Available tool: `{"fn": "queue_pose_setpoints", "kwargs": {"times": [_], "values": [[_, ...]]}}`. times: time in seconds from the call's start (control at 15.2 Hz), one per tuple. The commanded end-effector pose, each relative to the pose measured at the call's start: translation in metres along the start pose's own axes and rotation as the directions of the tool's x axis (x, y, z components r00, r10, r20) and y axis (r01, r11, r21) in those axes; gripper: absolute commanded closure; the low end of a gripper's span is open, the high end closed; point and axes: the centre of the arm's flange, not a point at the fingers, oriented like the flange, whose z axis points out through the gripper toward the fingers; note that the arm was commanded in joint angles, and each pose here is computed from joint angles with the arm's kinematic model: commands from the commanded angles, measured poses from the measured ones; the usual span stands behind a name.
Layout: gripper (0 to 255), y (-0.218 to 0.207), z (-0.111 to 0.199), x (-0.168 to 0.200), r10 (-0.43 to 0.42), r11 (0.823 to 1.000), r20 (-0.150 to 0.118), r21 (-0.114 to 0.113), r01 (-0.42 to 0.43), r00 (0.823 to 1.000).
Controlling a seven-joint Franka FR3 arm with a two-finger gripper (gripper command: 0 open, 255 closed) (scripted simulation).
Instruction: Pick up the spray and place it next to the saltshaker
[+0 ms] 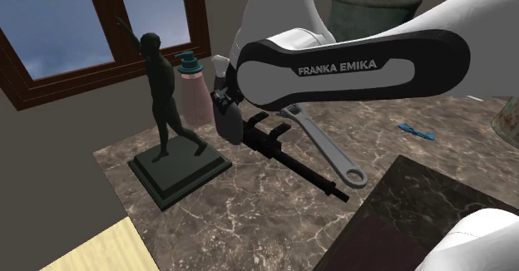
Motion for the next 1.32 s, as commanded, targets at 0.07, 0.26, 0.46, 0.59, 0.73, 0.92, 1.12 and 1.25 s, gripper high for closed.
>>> {"fn": "queue_pose_setpoints", "kwargs": {"times": [0.07, 0.26, 0.46, 0.59, 0.73, 0.92, 1.12, 1.25], "values": [[255, 0.0, -0.013, 0.008, 0.0, 1.0, 0.0, 0.0, 0.0, 1.0], [255, 0.0, -0.027, 0.016, 0.0, 1.0, 0.0, 0.0, 0.0, 1.0], [255, 0.0, -0.041, 0.024, 0.0, 1.0, 0.0, 0.0, 0.0, 1.0], [255, 0.0, -0.05, 0.029, 0.0, 1.0, 0.0, 0.0, 0.0, 1.0], [255, 0.0, -0.059, 0.035, 0.0, 1.0, 0.0, 0.0, 0.0, 1.0], [255, 0.0, -0.072, 0.043, 0.0, 1.0, 0.0, 0.0, 0.0, 1.0], [255, 0.0, -0.086, 0.051, 0.0, 1.0, 0.0, 0.0, 0.0, 1.0], [255, 0.0, -0.095, 0.057, 0.0, 1.0, 0.0, 0.0, 0.0, 1.0]]}}
